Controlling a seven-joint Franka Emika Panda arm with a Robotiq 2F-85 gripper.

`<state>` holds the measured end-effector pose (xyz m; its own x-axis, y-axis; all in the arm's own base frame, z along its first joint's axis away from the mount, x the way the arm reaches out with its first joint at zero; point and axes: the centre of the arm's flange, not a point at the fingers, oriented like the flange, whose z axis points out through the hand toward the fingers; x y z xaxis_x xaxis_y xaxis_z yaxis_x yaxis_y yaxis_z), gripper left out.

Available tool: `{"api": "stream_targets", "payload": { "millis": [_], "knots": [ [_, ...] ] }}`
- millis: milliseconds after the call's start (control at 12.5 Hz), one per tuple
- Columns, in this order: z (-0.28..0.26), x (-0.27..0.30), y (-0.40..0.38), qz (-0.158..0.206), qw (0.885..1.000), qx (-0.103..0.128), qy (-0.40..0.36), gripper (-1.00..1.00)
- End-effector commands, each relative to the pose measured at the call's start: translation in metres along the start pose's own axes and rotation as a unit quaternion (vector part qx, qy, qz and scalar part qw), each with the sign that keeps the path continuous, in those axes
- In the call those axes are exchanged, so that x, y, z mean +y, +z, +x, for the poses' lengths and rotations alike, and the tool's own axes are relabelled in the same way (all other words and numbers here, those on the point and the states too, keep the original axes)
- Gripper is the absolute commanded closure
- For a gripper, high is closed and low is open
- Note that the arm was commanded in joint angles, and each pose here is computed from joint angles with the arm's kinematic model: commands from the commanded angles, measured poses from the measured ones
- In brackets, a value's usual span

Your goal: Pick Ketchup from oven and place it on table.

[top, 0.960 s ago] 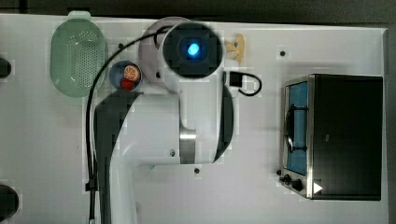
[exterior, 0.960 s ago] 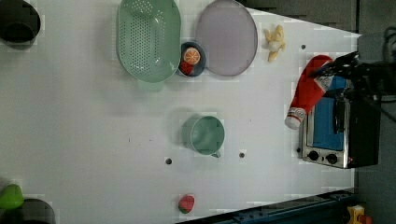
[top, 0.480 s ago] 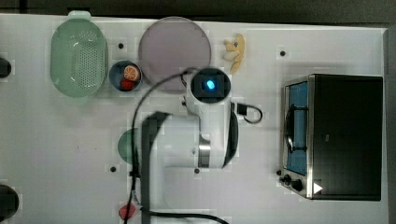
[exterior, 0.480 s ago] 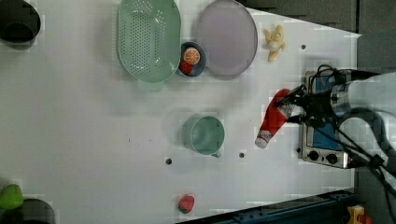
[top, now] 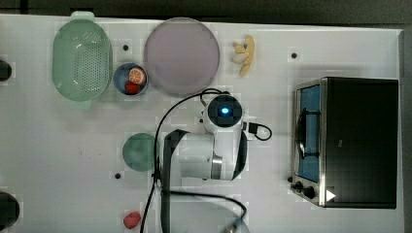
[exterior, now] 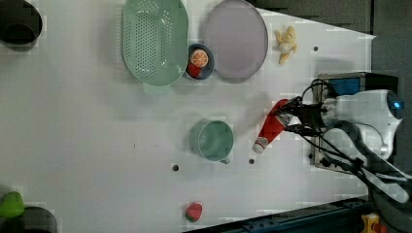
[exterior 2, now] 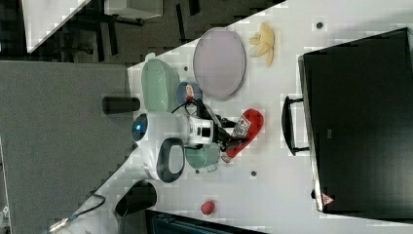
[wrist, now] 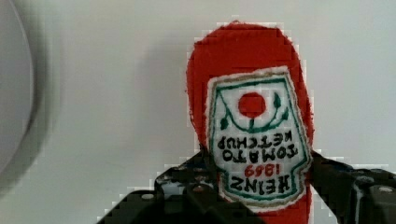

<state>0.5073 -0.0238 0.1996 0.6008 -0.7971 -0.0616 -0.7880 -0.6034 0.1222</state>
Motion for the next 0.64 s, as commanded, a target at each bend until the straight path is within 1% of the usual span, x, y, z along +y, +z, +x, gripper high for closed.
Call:
{"api": "stream_targets", "payload": {
  "millis": [80, 160, 240, 400, 560, 640],
  "knots": [
    [0.01, -0.005, 0.008, 0.017, 1.0, 0.019, -0.001, -0.59],
    [0.01, -0.007, 0.009, 0.025, 0.999, 0.026, -0.002, -0.92],
    [0.014, -0.011, -0.006, 0.041, 0.998, 0.037, 0.0, -1.0],
    [0.021, -0.021, -0.047, 0.075, 0.995, 0.059, 0.0, -1.0],
    [0.027, -0.029, -0.106, 0.114, 0.99, 0.082, -0.001, -1.0],
    [0.028, -0.03, -0.136, 0.12, 0.989, 0.082, -0.001, -1.0]
  ]
}}
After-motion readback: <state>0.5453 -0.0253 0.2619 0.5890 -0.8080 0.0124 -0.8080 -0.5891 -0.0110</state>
